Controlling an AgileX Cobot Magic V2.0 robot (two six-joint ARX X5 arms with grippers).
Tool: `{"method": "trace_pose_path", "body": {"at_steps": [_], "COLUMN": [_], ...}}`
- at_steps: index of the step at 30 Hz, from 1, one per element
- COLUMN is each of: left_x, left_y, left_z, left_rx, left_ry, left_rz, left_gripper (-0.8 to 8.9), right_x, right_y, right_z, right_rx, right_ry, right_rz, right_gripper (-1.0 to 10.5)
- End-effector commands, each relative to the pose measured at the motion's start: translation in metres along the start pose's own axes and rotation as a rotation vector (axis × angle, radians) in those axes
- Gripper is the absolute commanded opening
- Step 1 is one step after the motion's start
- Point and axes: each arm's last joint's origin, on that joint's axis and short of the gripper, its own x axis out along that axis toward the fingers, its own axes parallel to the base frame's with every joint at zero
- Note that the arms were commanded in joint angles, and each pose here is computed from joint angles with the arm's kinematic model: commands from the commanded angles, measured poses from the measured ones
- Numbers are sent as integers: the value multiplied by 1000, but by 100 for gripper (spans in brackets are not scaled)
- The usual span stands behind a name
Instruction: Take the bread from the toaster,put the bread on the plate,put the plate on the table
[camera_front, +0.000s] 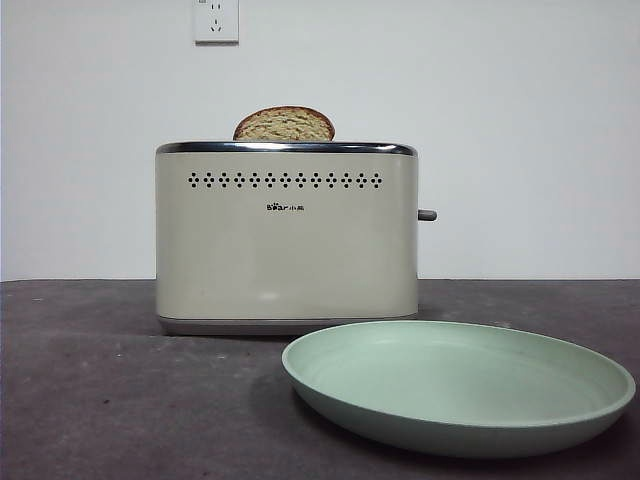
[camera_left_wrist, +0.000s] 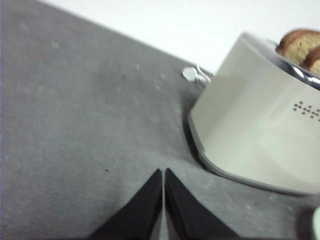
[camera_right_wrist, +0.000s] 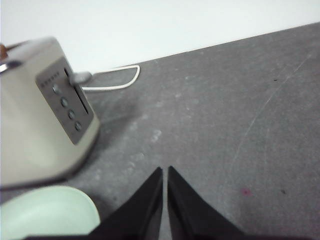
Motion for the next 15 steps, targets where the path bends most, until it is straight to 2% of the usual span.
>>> {"method": "trace_pose_path", "body": {"at_steps": [1,5,9,15], "left_x": [-8,-15,-18,-20], "left_y": [-9,-19,-30,-45], "left_z": [17,35,54,84], "left_rx": [-8,-10,9,83], "left_ry": [-31,-9,41,160], "left_rz": [-25,-47,-93,-149], "left_gripper": [7,7,7,7], "right_x": [-8,-16,-21,-20], "right_y": [8,17,25,41], "right_z": [21,45,69,107], "right_rx": [31,26,-4,-84], "right_ry": [-60,-70,-18,134], "right_rz": [18,23,19,112], "right_gripper": [4,4,4,4]}}
